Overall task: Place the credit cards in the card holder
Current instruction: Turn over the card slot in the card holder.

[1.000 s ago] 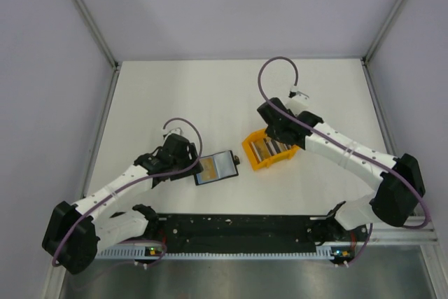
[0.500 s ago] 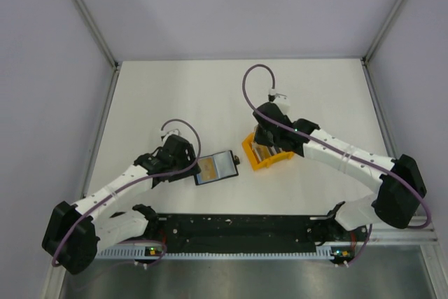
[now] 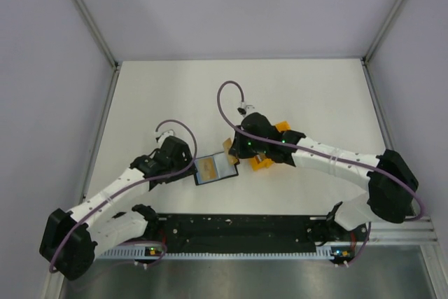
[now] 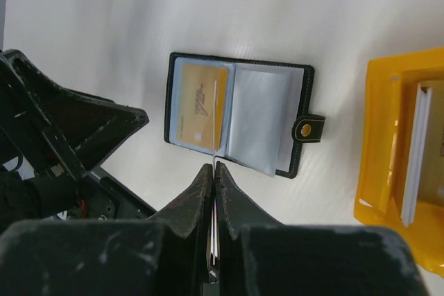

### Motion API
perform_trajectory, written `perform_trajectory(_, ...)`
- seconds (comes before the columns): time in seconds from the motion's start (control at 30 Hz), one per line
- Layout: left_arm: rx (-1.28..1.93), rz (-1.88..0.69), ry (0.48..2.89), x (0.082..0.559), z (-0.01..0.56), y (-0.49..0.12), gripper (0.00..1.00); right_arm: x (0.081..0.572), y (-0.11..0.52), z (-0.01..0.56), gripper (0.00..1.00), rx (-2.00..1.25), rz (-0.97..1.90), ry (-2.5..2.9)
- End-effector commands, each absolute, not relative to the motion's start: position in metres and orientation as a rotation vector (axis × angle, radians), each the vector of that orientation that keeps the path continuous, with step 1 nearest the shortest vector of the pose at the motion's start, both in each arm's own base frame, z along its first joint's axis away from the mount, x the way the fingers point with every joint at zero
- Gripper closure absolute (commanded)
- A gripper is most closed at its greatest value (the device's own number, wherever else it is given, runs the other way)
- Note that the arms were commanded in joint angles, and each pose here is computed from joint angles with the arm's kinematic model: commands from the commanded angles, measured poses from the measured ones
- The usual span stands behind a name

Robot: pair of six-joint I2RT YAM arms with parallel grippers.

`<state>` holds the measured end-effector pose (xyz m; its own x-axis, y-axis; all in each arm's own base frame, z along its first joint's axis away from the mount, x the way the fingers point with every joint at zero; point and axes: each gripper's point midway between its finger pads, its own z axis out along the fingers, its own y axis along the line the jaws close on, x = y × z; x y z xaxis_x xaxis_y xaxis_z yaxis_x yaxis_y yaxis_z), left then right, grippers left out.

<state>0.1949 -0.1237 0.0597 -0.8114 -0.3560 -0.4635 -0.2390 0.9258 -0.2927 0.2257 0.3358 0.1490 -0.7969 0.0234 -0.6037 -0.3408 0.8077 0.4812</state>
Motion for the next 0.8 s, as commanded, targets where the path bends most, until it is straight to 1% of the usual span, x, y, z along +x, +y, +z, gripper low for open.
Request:
perform_trajectory(0.0, -0.452, -0.304, 2.524, 0.196, 0.062, -0.121, 0.27, 0.215, 0.365, 0.154, 1.0, -0.331, 0.902, 2.367)
perform_trajectory(0.3, -0.446, -0.312, 2.527, 0.196, 0.06, -0.122, 0.3, 0.208, 0.386, 0.124, 1.0, -0.369, 0.887, 2.464)
perform_trajectory(0.5, -0.419, -0.337, 2.561, 0.194, 0.052, -0.129, 0.3, 0.222, 0.373, 0.098, 1.0, -0.301, 0.712, 2.514)
perform_trajectory(0.77, -0.385, -0.391, 2.572, 0.195, 0.048, -0.138, 0.28, 0.233, 0.368, 0.081, 1.0, -0.296, 0.655, 2.546)
